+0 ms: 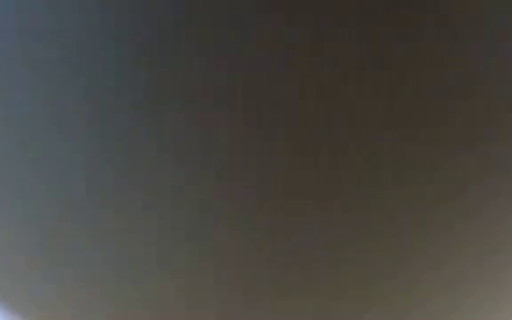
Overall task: Nest bowls inside each other
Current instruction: Stack the white bowl on top of the light orange bowl
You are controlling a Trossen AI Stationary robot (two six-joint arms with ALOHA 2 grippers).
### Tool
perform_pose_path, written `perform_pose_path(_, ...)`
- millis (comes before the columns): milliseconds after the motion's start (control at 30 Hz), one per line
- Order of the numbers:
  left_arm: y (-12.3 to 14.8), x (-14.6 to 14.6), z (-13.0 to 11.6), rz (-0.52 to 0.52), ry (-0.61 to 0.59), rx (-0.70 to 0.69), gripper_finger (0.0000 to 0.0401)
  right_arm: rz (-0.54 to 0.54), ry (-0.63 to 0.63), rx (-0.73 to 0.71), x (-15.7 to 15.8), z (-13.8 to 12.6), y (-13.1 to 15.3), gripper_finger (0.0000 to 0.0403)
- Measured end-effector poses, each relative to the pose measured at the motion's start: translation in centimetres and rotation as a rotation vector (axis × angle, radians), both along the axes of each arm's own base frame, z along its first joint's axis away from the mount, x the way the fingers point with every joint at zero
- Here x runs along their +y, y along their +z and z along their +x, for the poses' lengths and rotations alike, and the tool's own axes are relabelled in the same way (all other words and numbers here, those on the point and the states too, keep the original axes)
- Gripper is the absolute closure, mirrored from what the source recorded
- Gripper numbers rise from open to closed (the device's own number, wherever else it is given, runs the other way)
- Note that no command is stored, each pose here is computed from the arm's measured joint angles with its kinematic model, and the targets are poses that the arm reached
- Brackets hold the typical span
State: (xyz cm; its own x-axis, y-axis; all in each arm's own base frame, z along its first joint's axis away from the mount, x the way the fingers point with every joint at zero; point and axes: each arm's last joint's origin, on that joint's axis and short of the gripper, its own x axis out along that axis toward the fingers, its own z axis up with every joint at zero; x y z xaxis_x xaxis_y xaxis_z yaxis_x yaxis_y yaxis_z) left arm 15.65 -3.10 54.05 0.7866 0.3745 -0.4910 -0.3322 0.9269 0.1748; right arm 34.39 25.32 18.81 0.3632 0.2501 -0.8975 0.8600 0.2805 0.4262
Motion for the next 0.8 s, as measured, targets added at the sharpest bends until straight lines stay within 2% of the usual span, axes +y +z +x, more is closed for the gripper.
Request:
perform_pose_path(67,0.0,0.0,0.0,-0.001,-0.001,0.0,0.0261,-0.015,0.007,-0.007,-0.1,0.0,0.0,0.0394)
perform_pose_path(467,0.0,0.0,0.0,0.001,-0.003,0.001,0.0261,0.004,0.022,0.004,0.0,0.0,0.1,0.0401)
perform_pose_path(800,0.0,0.0,0.0,0.008,-0.008,0.004,0.0261,-0.025,0.075,0.097,0.2,-0.2,4.2,0.0402)
